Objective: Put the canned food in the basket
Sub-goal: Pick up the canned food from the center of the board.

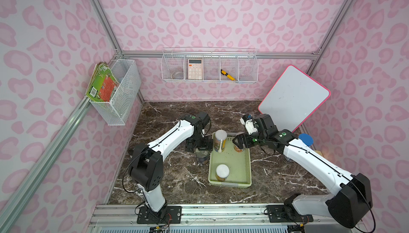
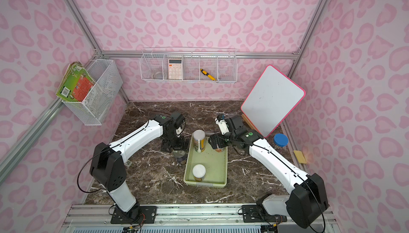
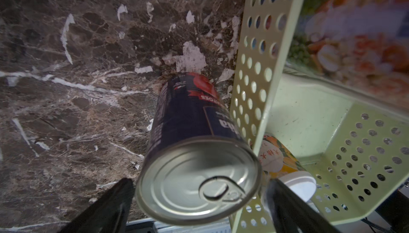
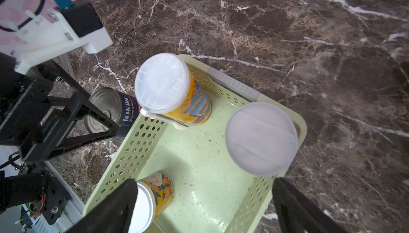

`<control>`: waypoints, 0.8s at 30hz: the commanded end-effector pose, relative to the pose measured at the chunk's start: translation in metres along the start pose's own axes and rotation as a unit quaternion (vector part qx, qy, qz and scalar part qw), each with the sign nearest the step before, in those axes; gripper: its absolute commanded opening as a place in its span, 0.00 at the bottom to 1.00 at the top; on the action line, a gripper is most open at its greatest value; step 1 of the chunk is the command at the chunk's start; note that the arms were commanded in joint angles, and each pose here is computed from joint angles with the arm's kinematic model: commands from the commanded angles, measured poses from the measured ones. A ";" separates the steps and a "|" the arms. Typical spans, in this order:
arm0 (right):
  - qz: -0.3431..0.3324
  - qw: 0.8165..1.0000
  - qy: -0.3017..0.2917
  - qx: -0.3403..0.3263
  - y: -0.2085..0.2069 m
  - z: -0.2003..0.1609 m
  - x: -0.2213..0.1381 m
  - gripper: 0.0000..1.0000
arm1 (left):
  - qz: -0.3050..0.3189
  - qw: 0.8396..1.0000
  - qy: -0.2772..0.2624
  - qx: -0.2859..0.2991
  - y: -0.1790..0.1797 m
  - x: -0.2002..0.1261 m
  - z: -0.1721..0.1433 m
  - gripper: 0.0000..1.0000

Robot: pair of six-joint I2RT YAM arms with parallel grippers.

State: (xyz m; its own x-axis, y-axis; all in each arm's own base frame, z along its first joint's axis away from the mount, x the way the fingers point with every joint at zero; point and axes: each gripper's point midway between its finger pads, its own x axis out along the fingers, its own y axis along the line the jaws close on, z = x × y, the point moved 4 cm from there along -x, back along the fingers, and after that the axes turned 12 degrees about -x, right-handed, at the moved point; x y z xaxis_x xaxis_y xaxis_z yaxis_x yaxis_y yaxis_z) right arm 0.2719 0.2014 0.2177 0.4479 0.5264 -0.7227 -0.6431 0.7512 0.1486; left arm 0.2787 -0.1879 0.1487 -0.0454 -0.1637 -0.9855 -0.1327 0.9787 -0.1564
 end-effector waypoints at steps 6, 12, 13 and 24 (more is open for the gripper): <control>-0.008 1.000 -0.018 0.015 -0.009 -0.009 -0.009 0.98 | 0.031 0.999 0.014 0.003 0.006 0.019 0.005 0.88; -0.014 1.000 -0.016 0.021 -0.013 -0.016 -0.011 0.98 | 0.055 0.998 0.015 0.005 0.012 0.026 0.007 0.54; -0.015 1.000 -0.017 0.021 -0.013 -0.017 -0.012 0.98 | 0.056 0.998 0.014 0.005 0.012 0.026 0.007 0.48; -0.025 0.999 -0.028 0.032 -0.022 -0.020 -0.018 0.98 | 0.098 0.994 -0.047 0.021 0.024 -0.044 0.004 0.00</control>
State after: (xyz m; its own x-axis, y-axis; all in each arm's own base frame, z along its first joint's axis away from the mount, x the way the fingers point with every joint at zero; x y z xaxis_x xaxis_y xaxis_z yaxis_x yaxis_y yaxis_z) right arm 0.2631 0.1685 0.2116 0.4959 0.5031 -0.7078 -0.5851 0.7959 0.1558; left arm 0.2908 -0.1710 0.1657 0.0170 -0.0255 -0.9995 -0.1020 0.9944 -0.0271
